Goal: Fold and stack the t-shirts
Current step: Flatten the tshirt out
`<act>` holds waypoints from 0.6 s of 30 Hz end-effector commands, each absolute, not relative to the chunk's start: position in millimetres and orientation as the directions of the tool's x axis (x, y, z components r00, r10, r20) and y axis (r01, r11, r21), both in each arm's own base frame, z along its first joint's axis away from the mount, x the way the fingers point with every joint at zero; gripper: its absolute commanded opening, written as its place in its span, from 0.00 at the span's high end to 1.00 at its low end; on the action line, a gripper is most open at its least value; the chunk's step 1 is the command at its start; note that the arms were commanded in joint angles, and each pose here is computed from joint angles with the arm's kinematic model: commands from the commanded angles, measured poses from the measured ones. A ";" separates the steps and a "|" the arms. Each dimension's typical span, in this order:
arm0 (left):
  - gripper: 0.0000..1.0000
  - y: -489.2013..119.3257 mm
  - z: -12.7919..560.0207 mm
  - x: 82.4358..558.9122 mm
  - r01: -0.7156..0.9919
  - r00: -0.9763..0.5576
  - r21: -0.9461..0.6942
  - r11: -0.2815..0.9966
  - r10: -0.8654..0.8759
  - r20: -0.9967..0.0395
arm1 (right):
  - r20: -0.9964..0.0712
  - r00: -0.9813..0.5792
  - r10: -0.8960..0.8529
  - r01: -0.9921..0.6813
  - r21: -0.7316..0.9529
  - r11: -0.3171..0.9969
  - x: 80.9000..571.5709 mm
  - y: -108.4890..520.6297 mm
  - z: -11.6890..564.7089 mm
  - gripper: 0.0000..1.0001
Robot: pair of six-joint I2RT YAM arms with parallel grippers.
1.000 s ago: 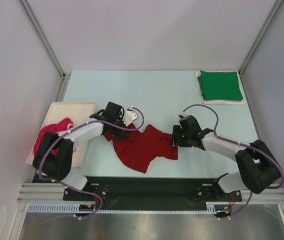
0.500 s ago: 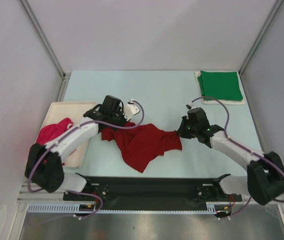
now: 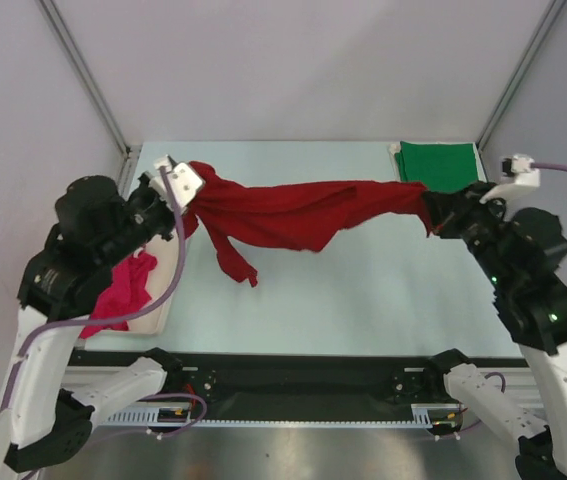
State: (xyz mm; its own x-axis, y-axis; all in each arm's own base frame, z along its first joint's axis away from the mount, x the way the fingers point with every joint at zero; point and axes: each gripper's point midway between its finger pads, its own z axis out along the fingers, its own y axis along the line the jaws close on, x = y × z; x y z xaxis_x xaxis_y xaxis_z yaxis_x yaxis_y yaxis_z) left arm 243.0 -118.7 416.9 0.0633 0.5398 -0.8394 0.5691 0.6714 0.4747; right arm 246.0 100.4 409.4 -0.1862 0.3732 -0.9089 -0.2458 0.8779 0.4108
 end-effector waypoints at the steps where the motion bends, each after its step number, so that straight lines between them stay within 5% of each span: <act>1: 1.00 -92.2 434.7 225.5 0.496 0.030 0.476 0.726 0.534 -0.845 | -0.934 -0.112 0.340 -0.192 0.356 0.915 219.4 72.0 436.2 1.00; 12: 1.00 -123.2 373.1 216.0 0.663 -0.047 0.349 0.662 0.502 -0.863 | -0.924 -0.078 0.374 -0.234 0.382 0.894 196.2 69.5 450.6 1.00; 18: 0.96 -163.8 312.1 221.0 0.805 -0.166 0.170 0.569 0.490 -0.856 | -0.952 -0.049 0.302 -0.166 0.306 0.937 253.0 72.8 463.2 1.00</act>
State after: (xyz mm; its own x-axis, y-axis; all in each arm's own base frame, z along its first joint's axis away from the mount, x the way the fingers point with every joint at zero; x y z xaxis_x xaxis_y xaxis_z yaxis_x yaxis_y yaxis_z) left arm 221.4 -138.1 329.1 -0.1319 0.5405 -0.8309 0.7370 0.6140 0.2825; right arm 214.8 74.4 439.8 -0.1251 0.3422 -0.9313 -0.2067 0.9091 0.3618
